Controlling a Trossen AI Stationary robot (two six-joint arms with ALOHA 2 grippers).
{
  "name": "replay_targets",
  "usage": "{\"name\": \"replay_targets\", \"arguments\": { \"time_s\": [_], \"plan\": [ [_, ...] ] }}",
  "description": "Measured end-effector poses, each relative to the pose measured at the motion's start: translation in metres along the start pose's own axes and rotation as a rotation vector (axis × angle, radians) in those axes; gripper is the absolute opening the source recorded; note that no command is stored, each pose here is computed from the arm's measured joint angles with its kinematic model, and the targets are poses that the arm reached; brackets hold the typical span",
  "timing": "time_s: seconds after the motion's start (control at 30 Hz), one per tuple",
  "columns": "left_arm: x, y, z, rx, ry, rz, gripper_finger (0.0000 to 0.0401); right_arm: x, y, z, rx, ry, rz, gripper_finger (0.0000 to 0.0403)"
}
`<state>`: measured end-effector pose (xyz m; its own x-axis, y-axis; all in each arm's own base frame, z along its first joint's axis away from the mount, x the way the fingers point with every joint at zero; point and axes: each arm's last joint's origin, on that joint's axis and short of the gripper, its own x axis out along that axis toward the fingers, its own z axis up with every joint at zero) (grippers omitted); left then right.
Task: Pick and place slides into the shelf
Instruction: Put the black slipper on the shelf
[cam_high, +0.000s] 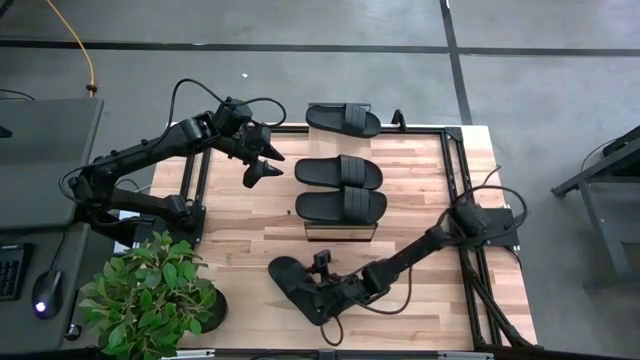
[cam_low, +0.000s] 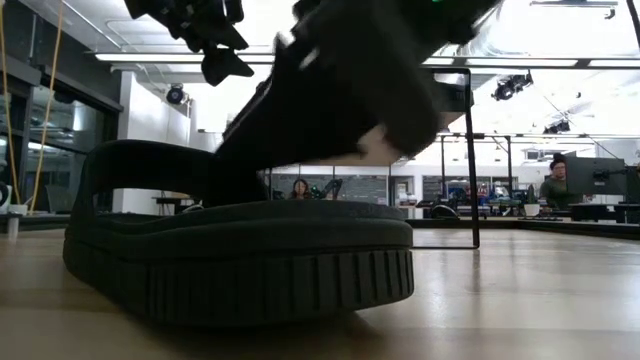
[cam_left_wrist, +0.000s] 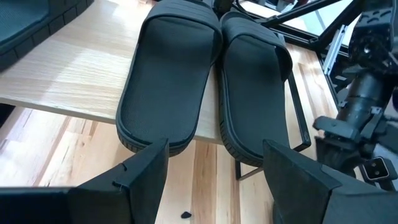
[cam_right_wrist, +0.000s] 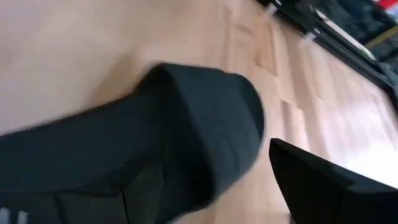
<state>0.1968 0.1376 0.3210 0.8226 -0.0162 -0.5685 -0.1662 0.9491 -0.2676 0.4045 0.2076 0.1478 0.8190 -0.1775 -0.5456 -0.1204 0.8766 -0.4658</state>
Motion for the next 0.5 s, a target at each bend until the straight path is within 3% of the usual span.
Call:
{"name": "replay_targets", "arguments": {
  "time_s": [0.3,0.5],
  "plan": [
    [0.0,0.0,0.0,-0.001,0.0,0.002,0.0241,0.041,0.011,0.007,-0.057,0.101,-0.033,0.0264],
    [0.0,0.0,0.0,-0.004,0.002,0.004,0.0241,0.054,0.014,0.023,-0.086,0.144,-0.072,0.0186]
  ]
}}
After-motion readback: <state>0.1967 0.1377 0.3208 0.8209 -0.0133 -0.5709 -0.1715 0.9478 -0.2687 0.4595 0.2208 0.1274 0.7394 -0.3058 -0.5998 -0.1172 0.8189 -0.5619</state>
